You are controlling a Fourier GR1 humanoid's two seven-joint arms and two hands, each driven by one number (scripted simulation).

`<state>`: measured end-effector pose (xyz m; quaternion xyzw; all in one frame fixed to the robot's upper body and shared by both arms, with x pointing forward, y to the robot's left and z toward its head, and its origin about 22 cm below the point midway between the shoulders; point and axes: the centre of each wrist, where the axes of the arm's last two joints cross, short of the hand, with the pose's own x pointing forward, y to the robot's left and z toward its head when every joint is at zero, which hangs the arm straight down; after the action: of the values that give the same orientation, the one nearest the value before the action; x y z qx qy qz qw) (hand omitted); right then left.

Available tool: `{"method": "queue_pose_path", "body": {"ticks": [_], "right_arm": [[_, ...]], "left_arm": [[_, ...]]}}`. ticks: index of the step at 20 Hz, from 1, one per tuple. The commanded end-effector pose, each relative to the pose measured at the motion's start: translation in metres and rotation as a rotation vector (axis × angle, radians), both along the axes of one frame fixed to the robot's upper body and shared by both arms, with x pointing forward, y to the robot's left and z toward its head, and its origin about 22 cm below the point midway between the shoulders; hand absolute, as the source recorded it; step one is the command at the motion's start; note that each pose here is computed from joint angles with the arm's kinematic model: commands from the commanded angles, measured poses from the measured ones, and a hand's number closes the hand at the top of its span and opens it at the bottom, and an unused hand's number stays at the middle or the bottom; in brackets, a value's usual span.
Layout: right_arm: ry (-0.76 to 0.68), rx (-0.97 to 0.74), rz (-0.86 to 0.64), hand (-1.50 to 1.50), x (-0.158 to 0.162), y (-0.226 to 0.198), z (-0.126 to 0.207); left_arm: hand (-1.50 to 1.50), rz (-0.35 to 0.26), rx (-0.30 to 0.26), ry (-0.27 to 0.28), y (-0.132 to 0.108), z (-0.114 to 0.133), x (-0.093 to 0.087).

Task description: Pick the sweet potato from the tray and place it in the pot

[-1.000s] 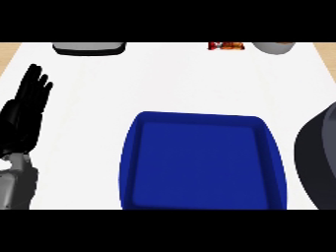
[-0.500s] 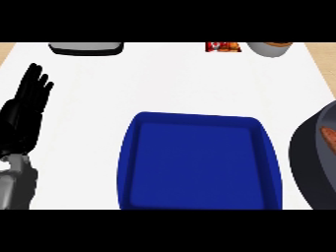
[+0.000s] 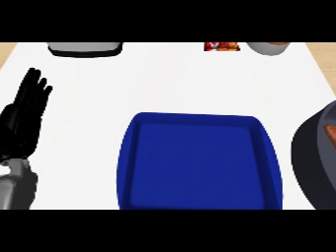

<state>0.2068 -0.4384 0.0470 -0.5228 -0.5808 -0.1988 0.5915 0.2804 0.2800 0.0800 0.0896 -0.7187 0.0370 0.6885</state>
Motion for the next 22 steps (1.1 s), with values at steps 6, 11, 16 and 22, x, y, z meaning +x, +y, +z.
{"method": "queue_pose_path", "body": {"ticks": [6, 11, 16, 22], "right_arm": [[-0.162, 0.091, -0.021, -1.5, -0.1, -0.05, -0.004], [-0.148, 0.082, 0.025, -1.5, -0.141, -0.058, -0.006], [-0.143, 0.093, 0.027, -1.5, -0.191, -0.082, -0.018], [-0.105, 0.109, 0.037, -1.5, -0.207, -0.081, -0.01]], "left_arm": [[0.0, 0.011, -0.006, 0.011, 0.01, 0.006, -0.004], [0.0, 0.004, 0.023, -0.004, 0.004, 0.0, 0.003], [0.0, 0.009, 0.01, -0.005, 0.009, -0.002, 0.009], [0.0, 0.001, 0.006, -0.009, -0.003, -0.004, 0.001]]}}
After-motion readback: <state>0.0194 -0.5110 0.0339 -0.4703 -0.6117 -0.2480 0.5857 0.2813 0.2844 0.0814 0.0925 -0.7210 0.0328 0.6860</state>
